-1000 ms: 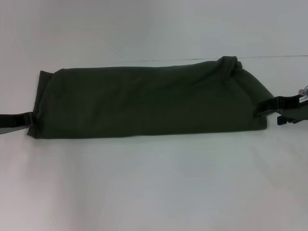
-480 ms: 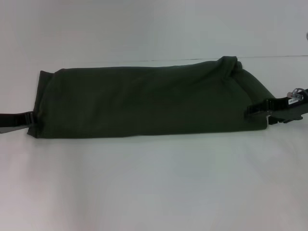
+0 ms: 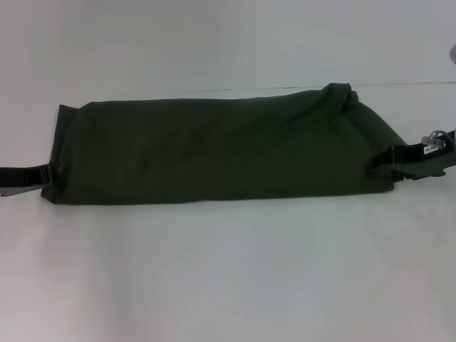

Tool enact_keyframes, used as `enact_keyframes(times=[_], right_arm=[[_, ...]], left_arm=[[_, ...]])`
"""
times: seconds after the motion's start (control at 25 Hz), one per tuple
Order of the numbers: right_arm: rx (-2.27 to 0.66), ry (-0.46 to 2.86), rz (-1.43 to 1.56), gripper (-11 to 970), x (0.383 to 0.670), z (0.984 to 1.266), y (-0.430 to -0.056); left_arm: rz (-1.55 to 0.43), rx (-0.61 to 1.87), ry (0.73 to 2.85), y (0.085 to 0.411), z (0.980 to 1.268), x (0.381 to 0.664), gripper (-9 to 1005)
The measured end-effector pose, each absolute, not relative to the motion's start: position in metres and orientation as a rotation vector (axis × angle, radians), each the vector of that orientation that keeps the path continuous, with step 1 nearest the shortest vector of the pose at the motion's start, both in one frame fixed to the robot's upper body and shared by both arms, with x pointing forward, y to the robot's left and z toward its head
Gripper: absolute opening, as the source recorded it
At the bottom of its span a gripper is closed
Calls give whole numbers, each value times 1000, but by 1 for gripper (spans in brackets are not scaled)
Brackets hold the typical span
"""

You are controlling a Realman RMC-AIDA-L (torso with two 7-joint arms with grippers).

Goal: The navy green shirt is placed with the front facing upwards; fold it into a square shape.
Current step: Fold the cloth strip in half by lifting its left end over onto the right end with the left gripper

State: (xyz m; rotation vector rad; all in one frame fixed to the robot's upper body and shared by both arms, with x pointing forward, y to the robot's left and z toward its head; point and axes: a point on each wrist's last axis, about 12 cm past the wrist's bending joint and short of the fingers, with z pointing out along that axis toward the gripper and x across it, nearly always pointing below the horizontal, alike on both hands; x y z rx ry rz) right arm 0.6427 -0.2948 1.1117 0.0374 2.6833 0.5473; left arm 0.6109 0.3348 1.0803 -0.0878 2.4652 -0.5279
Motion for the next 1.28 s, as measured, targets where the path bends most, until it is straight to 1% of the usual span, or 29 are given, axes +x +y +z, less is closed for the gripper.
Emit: enact_keyframes(times=[0.2,0.64,0.96,1.28], right_arm=[[24,2690,537,585,642,1111,-294],[8,2696,527,133,643,1111,-292],[-7,2697,518,0,643,1112,-292],[-121,2772,544,-1,634,1117,-293]], left_arm=[[-528,-87,2465,335,1080,611,22],[-528,-86,2465,335,1081,611,24],[-527,-78,2468,334,1081,611,25],[-586,2,2519,339,1091,602,26]])
